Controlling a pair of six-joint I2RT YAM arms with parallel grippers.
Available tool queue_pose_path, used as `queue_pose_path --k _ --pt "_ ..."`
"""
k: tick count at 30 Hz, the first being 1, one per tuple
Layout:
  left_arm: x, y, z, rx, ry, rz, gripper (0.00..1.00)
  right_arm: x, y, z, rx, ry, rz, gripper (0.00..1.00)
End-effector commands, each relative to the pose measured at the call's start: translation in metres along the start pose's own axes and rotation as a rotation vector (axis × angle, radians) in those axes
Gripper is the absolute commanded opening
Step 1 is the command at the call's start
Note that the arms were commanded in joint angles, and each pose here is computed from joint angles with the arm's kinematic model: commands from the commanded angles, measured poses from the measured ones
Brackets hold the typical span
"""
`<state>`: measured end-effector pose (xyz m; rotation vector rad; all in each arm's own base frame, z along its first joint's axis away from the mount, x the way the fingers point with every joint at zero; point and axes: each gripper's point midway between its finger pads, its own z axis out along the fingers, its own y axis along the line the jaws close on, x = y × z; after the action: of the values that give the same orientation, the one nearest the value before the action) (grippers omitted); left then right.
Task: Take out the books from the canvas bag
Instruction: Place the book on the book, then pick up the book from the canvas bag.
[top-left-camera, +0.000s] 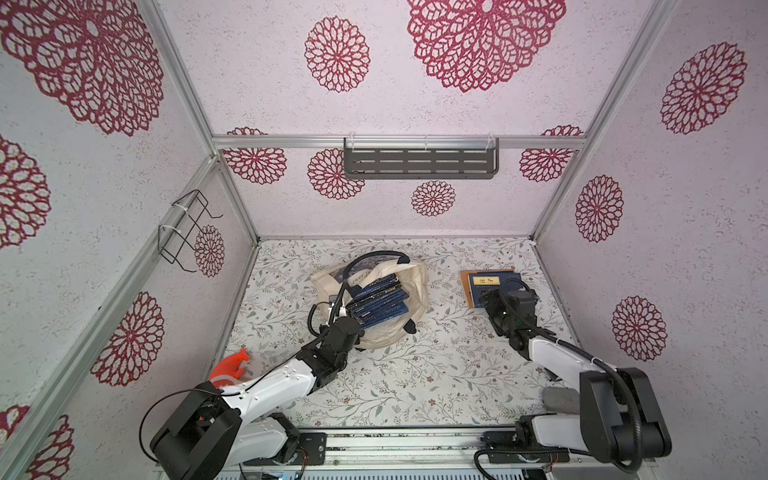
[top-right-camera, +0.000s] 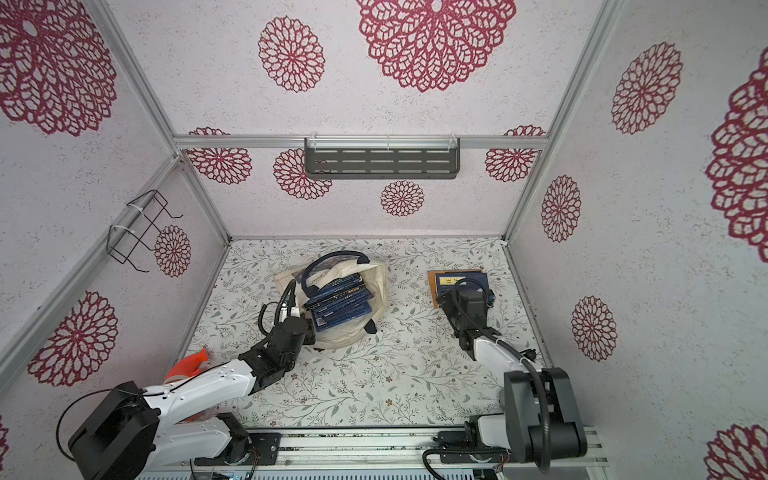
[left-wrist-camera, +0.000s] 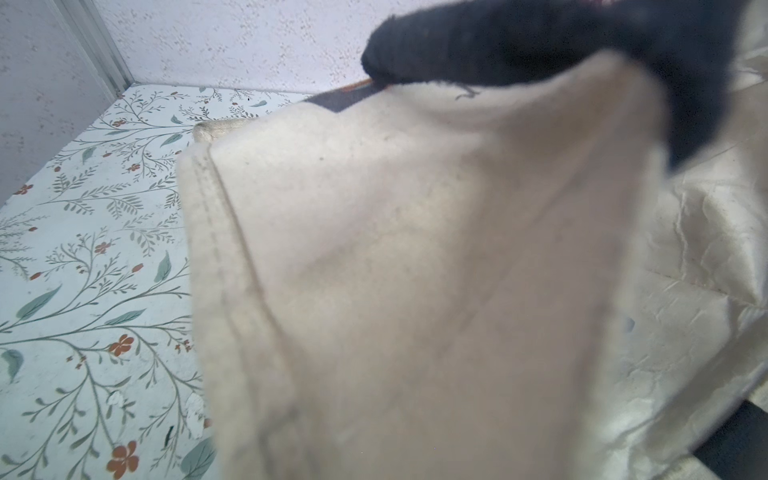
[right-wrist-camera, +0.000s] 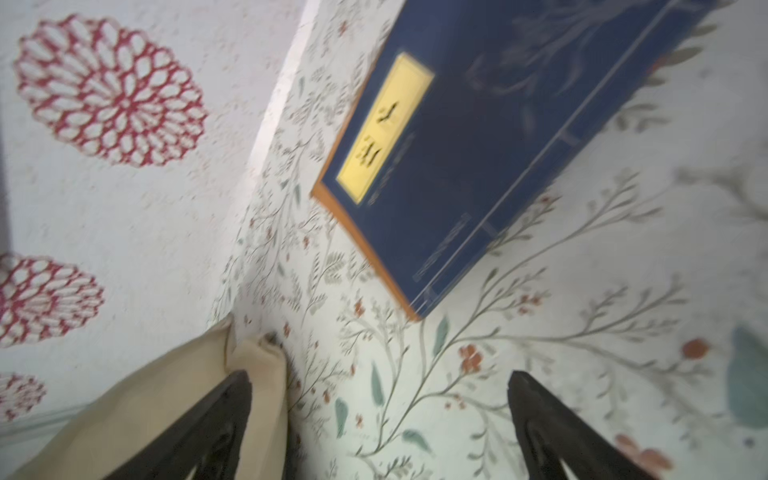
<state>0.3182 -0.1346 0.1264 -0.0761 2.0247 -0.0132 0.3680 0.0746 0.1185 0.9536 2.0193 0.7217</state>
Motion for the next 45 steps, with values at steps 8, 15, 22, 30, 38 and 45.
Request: queue_pose_path --k 8,15,22,30,38,45 --pt "-0.012 -0.016 -0.005 0.052 -0.034 0.01 0.0 0.095 0.108 -0.045 -0.243 0.109 -0.155 0.78" --pt "-0.013 -0.021 -0.008 0.081 -0.047 0.016 0.0 0.176 0.153 -0.049 -0.344 0.232 -0.22 0.68" --pt "-0.014 -0.025 -0.01 0.109 -0.057 0.014 0.0 0.225 0.155 -0.021 -0.315 0.297 -0.232 0.63" --pt "-0.016 -0.025 -0.013 0.116 -0.068 0.01 0.0 0.261 0.139 0.026 -0.239 0.339 -0.234 0.53" --pt "-0.017 -0.027 -0.015 0.126 -0.072 0.011 0.0 0.268 0.125 0.061 -0.17 0.301 -0.236 0.49" --pt "-0.017 -0.028 -0.016 0.13 -0.072 0.013 0.0 0.265 0.119 0.081 -0.153 0.268 -0.224 0.38"
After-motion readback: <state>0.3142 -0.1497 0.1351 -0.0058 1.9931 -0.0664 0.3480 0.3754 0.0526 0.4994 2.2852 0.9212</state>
